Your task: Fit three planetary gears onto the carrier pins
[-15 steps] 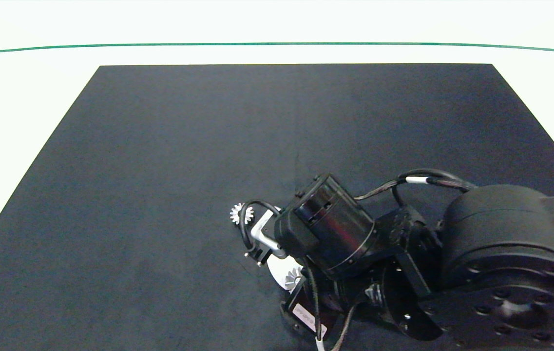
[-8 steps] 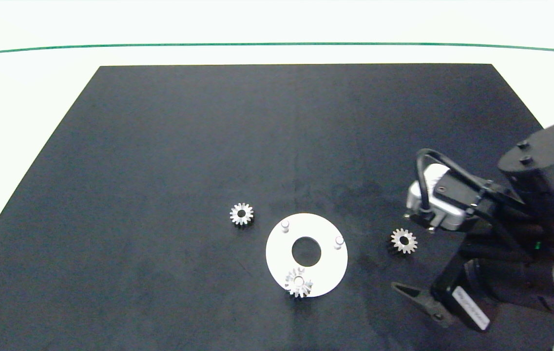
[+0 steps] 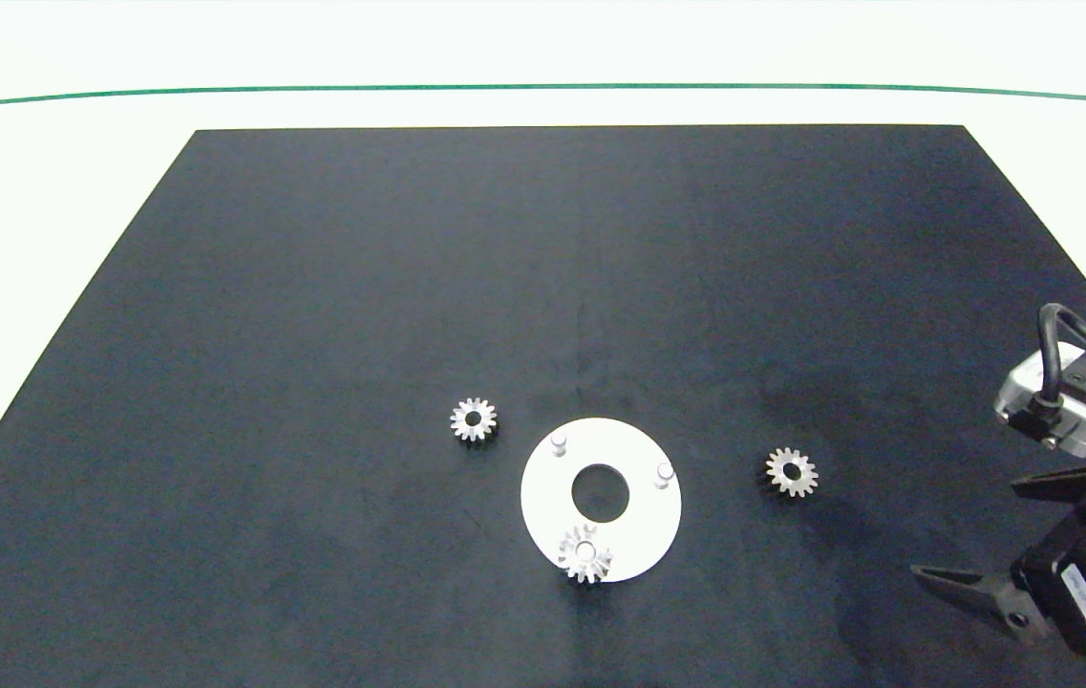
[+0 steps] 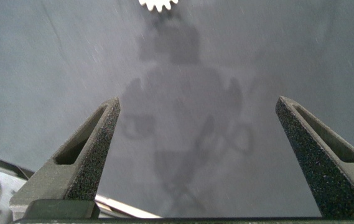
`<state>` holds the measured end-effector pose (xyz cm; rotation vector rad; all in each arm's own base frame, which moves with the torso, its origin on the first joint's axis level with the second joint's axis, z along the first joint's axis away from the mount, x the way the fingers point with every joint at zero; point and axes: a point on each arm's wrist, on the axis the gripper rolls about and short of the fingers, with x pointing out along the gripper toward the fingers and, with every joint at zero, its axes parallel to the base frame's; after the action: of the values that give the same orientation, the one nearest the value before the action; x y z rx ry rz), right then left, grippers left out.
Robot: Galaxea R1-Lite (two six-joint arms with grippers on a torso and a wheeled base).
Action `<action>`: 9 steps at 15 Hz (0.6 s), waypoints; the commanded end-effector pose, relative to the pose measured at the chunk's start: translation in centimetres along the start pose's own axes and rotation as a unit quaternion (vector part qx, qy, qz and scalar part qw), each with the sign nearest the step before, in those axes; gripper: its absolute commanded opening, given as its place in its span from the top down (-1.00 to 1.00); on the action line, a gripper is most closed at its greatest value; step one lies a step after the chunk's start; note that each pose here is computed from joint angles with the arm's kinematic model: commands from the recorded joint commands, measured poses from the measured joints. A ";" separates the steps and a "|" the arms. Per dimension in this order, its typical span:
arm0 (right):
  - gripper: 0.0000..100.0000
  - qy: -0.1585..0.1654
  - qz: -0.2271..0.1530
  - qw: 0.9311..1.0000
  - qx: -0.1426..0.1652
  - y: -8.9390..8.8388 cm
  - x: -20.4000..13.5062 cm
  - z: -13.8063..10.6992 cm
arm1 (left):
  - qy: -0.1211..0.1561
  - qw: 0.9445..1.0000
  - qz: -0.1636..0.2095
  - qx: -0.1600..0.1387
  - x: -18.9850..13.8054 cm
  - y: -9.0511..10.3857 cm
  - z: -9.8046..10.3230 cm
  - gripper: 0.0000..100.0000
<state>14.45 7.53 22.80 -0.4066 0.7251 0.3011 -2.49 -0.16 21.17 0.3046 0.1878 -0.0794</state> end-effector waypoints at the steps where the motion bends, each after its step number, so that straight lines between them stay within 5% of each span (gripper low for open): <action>1: -1.00 0.005 0.010 1.000 0.000 0.2 1.5 0.7 | 0.002 1.000 -0.001 0.001 0.0 0.0 0.0 -1.00; 9: -1.00 0.016 0.031 0.999 -0.006 1.4 6.5 2.5 | 0.002 1.000 -0.002 0.001 0.1 0.0 0.0 -1.00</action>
<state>19.35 10.40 20.35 -0.3892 0.7364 0.3568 -2.46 -0.16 21.17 0.3045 0.1889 -0.0823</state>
